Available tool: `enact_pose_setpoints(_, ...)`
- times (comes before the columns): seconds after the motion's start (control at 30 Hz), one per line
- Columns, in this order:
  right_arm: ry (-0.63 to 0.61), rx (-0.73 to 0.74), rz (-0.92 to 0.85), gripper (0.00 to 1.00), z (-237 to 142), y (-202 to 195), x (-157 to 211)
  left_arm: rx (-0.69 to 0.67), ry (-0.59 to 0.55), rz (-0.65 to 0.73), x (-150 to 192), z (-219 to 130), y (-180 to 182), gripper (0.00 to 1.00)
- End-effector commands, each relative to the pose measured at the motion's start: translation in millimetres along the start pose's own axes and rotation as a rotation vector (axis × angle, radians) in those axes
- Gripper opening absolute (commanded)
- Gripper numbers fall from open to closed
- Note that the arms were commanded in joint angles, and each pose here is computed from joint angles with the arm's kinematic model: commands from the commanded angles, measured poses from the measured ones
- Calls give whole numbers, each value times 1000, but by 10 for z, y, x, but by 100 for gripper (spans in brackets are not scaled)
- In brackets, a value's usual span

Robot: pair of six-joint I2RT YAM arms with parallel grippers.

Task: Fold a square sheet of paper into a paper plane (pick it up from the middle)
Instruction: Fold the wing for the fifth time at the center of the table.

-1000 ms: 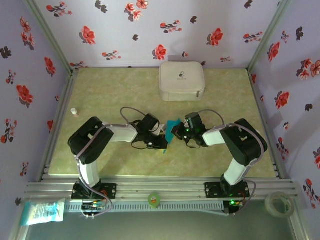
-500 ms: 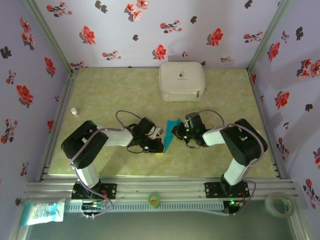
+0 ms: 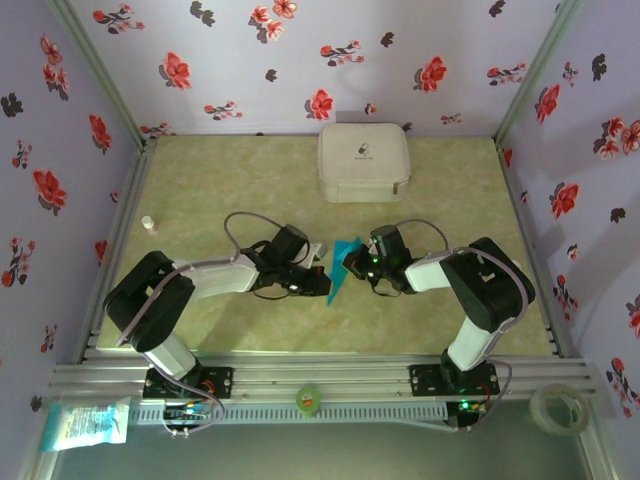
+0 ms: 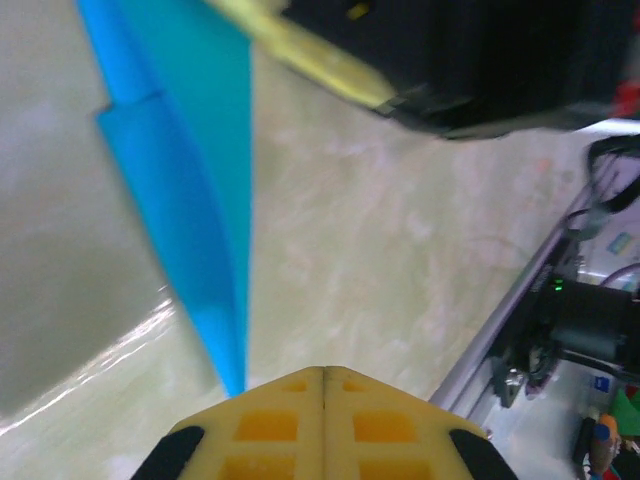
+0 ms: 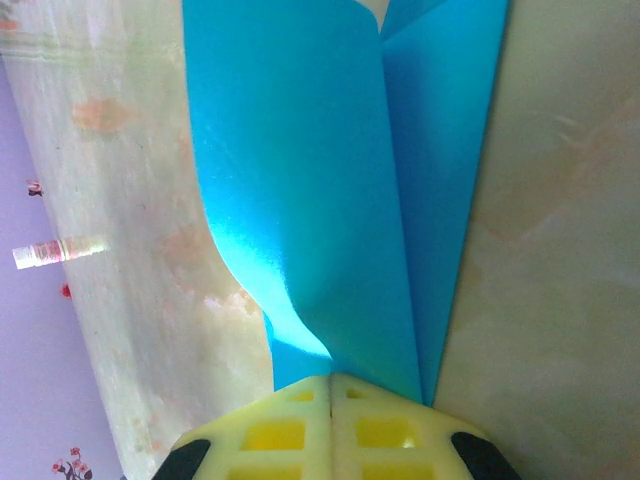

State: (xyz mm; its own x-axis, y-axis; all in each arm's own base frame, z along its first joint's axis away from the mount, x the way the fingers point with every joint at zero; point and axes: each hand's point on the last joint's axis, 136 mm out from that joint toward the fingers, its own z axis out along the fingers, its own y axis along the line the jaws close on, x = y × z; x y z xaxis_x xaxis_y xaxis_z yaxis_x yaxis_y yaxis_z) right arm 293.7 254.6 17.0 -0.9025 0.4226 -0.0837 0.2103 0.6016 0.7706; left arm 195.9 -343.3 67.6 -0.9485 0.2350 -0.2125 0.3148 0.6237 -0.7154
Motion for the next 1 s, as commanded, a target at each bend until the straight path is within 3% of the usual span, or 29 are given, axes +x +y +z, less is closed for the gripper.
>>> enact_pose_setpoints(0.0, 20, 152, 28, 5, 98, -411, 137, 68, 19, 21, -68, 72, -215, 1)
enact_pose_setpoints(0.47, 18, 153, 31, 5, 91, -429, 146, -62, 106, -11, 119, 383, 190, 2)
enact_pose_setpoints(0.7, 19, 157, 32, 5, 98, -446, 148, -130, 133, -54, 372, 351, 462, 2)
enact_pose_setpoints(0.97, 21, 158, 33, 5, 102, -453, 152, -140, 133, -76, 516, 252, 521, 2)
